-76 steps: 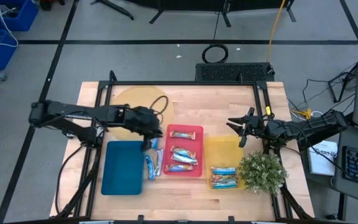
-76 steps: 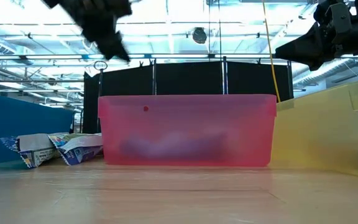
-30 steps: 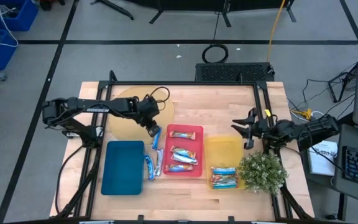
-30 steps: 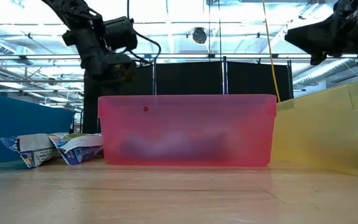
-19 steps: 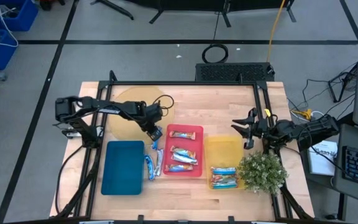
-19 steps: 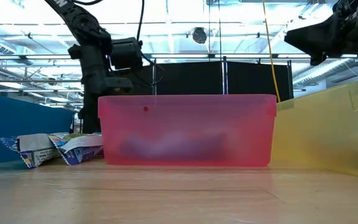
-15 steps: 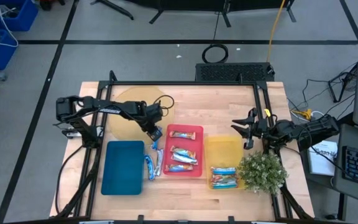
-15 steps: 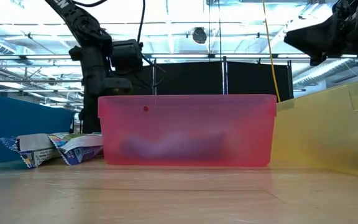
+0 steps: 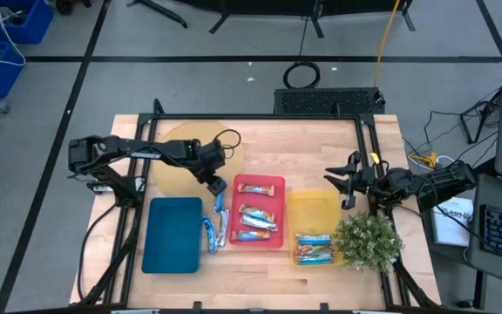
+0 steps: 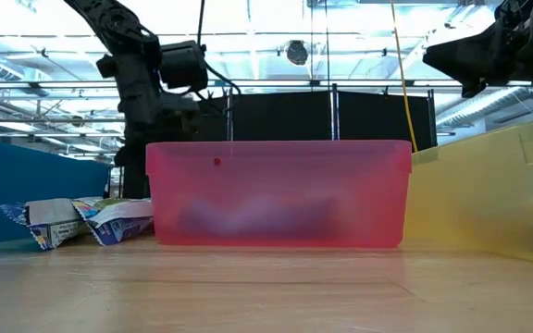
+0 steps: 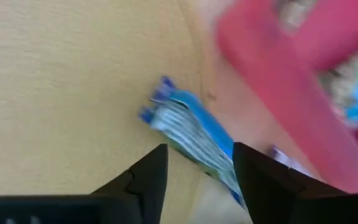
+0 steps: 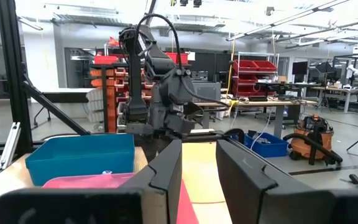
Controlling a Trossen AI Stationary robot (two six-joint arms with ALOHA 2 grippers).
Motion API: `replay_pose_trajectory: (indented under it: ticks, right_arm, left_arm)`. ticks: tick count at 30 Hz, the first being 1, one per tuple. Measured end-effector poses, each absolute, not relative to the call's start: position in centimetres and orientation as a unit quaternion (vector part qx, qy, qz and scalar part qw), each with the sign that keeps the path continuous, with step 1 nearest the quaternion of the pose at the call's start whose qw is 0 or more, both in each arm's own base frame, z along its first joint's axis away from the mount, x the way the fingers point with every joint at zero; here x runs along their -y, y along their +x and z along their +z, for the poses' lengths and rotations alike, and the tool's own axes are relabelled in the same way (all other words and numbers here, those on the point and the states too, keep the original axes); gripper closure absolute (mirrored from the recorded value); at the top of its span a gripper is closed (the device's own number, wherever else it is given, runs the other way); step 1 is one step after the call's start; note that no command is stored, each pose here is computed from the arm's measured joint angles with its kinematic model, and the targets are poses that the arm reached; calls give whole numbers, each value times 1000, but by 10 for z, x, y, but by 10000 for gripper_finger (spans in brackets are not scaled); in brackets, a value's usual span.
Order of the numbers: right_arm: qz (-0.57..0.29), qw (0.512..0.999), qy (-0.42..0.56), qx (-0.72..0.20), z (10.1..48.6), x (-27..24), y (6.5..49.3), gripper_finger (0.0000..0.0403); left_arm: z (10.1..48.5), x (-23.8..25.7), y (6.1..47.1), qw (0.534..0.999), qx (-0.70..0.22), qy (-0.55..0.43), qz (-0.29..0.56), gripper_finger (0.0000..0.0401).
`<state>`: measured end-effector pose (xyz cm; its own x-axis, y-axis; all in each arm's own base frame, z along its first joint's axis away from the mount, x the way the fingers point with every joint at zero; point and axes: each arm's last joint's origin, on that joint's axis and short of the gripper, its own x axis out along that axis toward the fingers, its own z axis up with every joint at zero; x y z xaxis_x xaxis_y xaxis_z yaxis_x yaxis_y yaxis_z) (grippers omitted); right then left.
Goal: Pick and place Granola Bars by type
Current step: Put the blue granola bar into the blue bin
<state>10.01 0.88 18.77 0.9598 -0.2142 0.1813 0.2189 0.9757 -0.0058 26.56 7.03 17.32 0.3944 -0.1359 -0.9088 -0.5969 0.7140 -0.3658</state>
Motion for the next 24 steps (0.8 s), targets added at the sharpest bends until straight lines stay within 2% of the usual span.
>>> replay_pose_trajectory:
  ticks: [8, 21, 24]
  right_arm:
    - [-109, 990, -12, 91, 188, -9, 100, 312]
    - [-109, 990, -12, 93, 188, -9, 100, 312]
    - [-109, 990, -12, 93, 188, -9, 100, 312]
  left_arm:
    - [154, -72, 271, 731, -544, -358, 203, 206]
    - [155, -70, 277, 747, -525, -360, 190, 207]
    - [154, -70, 277, 750, -528, -352, 187, 228]
